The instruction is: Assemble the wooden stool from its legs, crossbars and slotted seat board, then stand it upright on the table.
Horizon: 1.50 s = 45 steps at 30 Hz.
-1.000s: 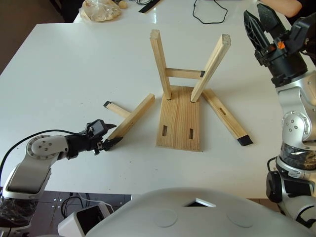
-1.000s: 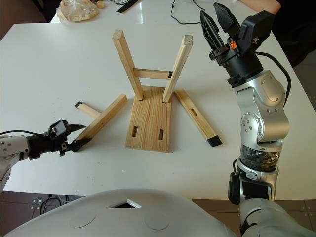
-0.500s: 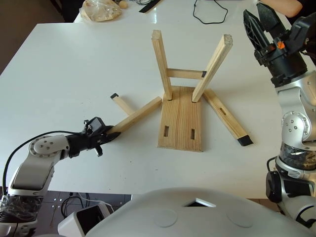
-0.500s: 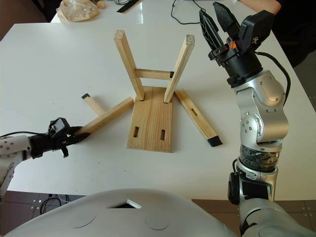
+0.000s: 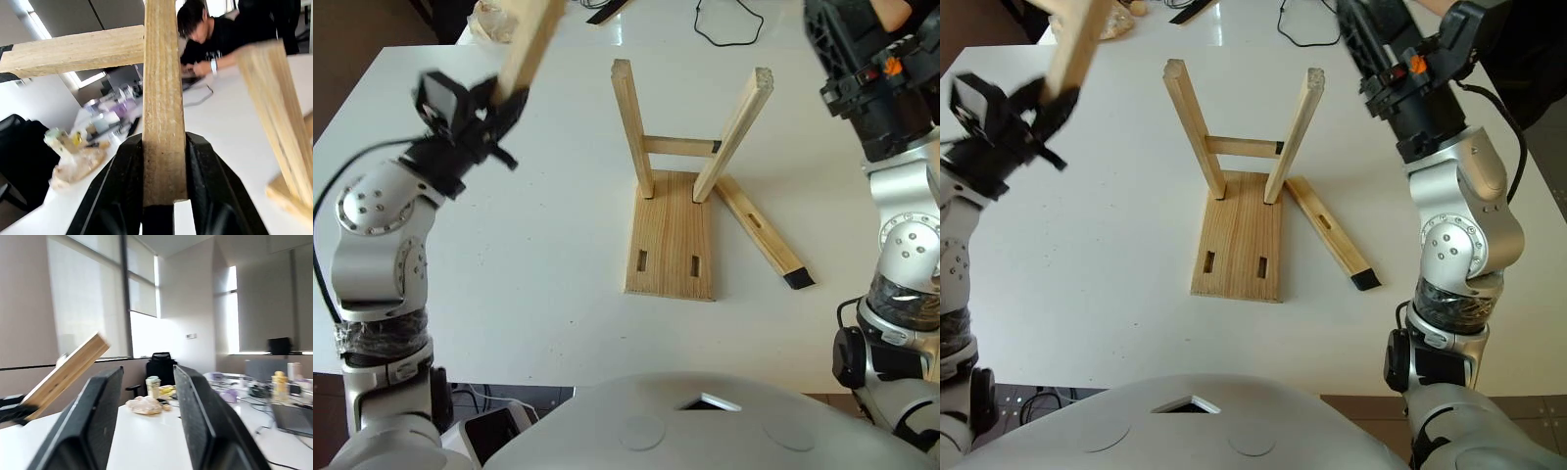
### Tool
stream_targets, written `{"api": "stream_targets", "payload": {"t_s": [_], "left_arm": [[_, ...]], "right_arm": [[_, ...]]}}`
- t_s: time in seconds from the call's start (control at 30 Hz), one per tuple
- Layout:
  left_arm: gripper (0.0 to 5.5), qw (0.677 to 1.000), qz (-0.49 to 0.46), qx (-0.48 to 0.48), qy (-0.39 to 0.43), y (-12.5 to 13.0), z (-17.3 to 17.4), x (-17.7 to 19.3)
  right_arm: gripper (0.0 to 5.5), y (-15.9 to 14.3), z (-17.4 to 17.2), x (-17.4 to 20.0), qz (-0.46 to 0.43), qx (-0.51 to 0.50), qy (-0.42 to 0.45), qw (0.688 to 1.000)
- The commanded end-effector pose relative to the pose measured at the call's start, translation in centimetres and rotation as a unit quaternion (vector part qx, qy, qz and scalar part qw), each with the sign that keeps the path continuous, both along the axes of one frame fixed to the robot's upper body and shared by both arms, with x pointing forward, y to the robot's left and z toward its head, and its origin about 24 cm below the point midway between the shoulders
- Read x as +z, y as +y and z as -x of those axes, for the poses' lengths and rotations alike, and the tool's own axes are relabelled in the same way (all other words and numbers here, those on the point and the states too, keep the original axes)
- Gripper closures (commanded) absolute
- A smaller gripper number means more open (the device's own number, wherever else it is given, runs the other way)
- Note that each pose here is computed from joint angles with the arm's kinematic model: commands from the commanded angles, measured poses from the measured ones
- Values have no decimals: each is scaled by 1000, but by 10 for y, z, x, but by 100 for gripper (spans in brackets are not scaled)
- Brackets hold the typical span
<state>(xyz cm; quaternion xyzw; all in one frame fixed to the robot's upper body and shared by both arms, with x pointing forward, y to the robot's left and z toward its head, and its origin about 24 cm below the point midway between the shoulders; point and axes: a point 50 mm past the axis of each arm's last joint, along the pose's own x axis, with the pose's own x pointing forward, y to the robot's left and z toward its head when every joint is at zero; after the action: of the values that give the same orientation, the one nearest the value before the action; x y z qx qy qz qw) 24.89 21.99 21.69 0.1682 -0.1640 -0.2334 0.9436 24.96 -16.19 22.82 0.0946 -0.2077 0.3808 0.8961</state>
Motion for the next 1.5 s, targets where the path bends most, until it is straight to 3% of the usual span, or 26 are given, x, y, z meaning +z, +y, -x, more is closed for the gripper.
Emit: {"api": "stream_targets", "payload": {"t_s": [0.03,0.2,0.37,0.6,0.87,1.5], "left_arm": [[442,996,14,-14,-86,-14,6,24],[442,991,-22,-87,-104,-60,12,8],[442,983,-52,-85,-154,-84,13,-5],[442,968,-99,-102,-207,-90,17,-7],[442,957,-161,-122,-207,-86,20,-23],[442,968,-148,-109,-172,-77,11,-30]], "right_arm": [[282,16,14,2,15,100,9,995],[217,21,-1,6,14,92,24,995],[217,31,-8,7,-10,120,52,991],[217,36,-9,14,-38,152,66,985],[217,34,-9,15,-30,151,66,986],[217,40,4,13,-11,195,63,979]]}}
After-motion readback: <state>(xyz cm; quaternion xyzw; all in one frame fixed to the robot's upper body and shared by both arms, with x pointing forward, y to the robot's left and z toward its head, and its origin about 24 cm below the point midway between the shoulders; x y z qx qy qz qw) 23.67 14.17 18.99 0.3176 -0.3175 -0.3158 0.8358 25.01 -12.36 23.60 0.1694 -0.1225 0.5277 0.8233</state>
